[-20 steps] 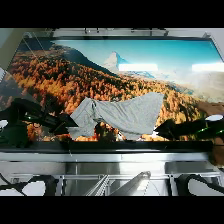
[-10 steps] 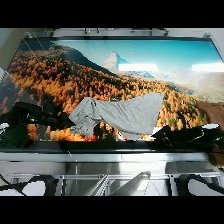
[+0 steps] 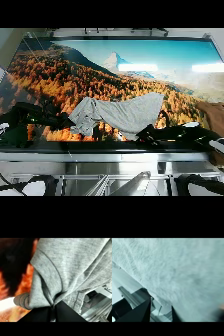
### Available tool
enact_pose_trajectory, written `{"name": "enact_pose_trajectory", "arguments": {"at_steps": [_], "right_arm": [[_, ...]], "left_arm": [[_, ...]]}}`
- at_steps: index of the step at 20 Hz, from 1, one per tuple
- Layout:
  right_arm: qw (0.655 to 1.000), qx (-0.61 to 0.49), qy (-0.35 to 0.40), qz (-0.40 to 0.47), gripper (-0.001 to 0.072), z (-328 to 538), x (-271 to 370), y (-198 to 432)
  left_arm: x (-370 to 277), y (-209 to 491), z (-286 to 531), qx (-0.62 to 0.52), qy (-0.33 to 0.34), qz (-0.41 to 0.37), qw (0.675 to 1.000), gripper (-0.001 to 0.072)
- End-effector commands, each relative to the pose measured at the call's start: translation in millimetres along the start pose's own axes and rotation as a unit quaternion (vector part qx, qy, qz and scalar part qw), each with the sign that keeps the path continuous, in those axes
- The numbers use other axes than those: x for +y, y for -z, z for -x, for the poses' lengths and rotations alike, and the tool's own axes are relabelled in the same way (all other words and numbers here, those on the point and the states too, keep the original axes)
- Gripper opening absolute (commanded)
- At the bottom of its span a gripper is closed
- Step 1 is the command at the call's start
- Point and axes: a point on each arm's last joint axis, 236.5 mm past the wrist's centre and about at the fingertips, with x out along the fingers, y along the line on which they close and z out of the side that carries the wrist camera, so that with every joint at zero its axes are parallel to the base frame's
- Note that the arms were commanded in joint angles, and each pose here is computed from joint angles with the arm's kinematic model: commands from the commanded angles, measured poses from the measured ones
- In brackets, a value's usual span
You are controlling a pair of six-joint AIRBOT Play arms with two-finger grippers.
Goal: Fold the shirts.
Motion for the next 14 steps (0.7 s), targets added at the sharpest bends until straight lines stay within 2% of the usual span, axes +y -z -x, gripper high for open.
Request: {"name": "enact_pose_trajectory", "arguments": {"at_steps": [1, 2, 4, 6, 9, 11, 12, 14], "right_arm": [[1.0, -0.02, 0.0, -0.012, 0.0358, -21.1, 7.9, -8.0], [1.0, -0.021, -0.003, -0.009, 0.035, -20.7, 11.0, -10.4], [1.0, -0.016, -0.015, 0.013, 0.0035, -19.6, 21.1, -11.1], [0.997, -0.004, -0.061, 0.041, 0.0017, -13.2, 50.8, -6.1], [0.969, -0.041, -0.211, 0.122, 0.0016, 48.7, 155.5, -7.8], [0.913, -0.136, -0.312, 0.226, 0.0016, 148.8, 243.8, -9.2], [0.876, -0.21, -0.328, 0.285, 0.0016, 209.7, 280.6, -6.1], [0.793, -0.363, -0.308, 0.38, 0.0016, 325.5, 333.1, 17.3]], "left_arm": [[0.2, -0.2, 0.1, -0.001, -0.001, -0.001, 1.0, 0.0028], [0.4, -0.5, 0.1, -0.001, -0.001, -0.003, 1.0, 0.0028], [-0.2, -0.7, 0.3, -0.002, 0.0, -0.003, 1.0, 0.0027], [-6.9, -1.3, 6.4, -0.009, 0.002, -0.012, 1.0, 0.0027], [-65.1, -8.2, 56.8, -0.045, 0.026, -0.095, 0.994, 0.0026], [-136.7, -5.0, 121.0, -0.096, 0.043, -0.199, 0.974, 0.0026], [-169.6, -2.2, 157.4, -0.139, 0.03, -0.251, 0.957, 0.0027], [-243.2, 12.5, 243.9, -0.265, -0.008, -0.362, 0.894, 0.0027]]}}
